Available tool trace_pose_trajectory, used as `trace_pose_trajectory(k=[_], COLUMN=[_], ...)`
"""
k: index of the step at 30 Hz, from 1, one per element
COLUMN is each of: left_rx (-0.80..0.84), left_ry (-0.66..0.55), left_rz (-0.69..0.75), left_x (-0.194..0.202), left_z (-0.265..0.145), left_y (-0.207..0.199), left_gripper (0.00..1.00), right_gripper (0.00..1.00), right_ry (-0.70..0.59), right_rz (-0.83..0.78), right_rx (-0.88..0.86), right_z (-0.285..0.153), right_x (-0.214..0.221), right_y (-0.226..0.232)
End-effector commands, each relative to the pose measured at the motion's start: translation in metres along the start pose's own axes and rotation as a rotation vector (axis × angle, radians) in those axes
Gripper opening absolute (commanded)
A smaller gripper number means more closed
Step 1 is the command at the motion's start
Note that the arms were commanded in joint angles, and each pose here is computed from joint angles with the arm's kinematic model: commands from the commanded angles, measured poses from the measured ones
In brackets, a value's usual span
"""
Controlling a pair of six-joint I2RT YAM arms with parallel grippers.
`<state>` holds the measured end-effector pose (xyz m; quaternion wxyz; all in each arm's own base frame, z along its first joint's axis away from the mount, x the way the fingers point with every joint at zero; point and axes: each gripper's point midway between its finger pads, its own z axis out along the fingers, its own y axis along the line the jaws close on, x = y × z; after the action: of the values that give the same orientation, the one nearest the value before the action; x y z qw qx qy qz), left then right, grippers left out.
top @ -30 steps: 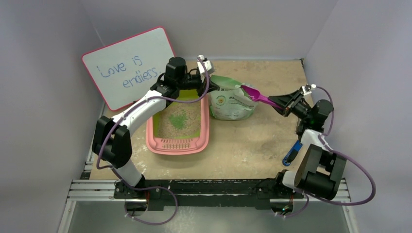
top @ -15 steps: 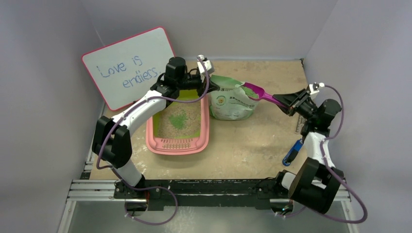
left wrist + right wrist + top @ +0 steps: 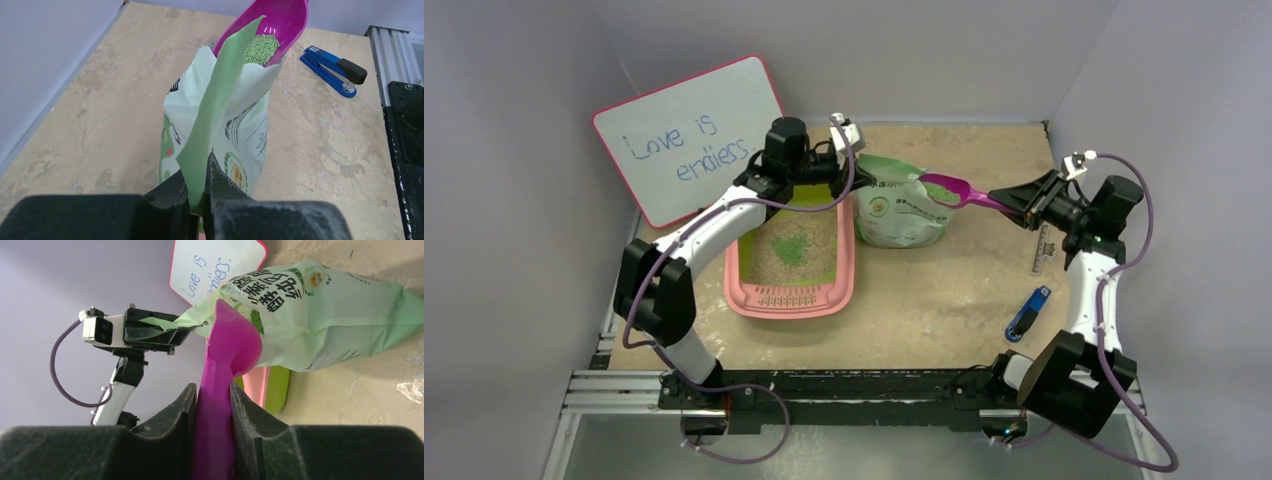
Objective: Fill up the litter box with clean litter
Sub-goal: 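Scoop the cat litter from the cat litter bag.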
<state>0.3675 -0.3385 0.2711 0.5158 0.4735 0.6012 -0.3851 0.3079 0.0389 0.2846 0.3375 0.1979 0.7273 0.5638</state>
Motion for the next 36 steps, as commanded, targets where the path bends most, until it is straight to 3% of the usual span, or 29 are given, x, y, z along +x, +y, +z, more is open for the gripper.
trace_pose_trajectory(k=[1,7,17,20,29,36], left_rx=[-0.01,0.012,0.028,0.027,0.021,0.021], left_ry=[-0.144,-0.153,-0.153,-0.151,-0.138,-0.128], left_rz=[0.139,0.144,0.151,0.154,0.156,0.155], left_x=[-0.064,-0.068,-0.068,-0.069,-0.064,-0.061], left_z=[-0.008,-0.006,-0.004,-0.004,-0.004,-0.003], left_y=[0.005,0.001,-0.004,-0.004,-0.003,-0.004], left_gripper=[0.0,0.0,0.0,0.0,0.0,0.0], right_gripper=[0.0,0.0,0.0,0.0,0.0,0.0], right_ry=[-0.005,0.063,0.236,0.205,0.377,0.492], right_rz=[-0.041,-0.123,-0.253,-0.325,-0.495,-0.508], right_rx=[0.013,0.256,0.341,0.513,0.964,0.894], right_z=[-0.003,-0.002,0.04,0.041,0.054,0.108], right_x=[0.002,-0.007,0.014,0.005,0.014,0.053], right_y=[0.002,-0.028,-0.012,-0.018,-0.053,-0.073])
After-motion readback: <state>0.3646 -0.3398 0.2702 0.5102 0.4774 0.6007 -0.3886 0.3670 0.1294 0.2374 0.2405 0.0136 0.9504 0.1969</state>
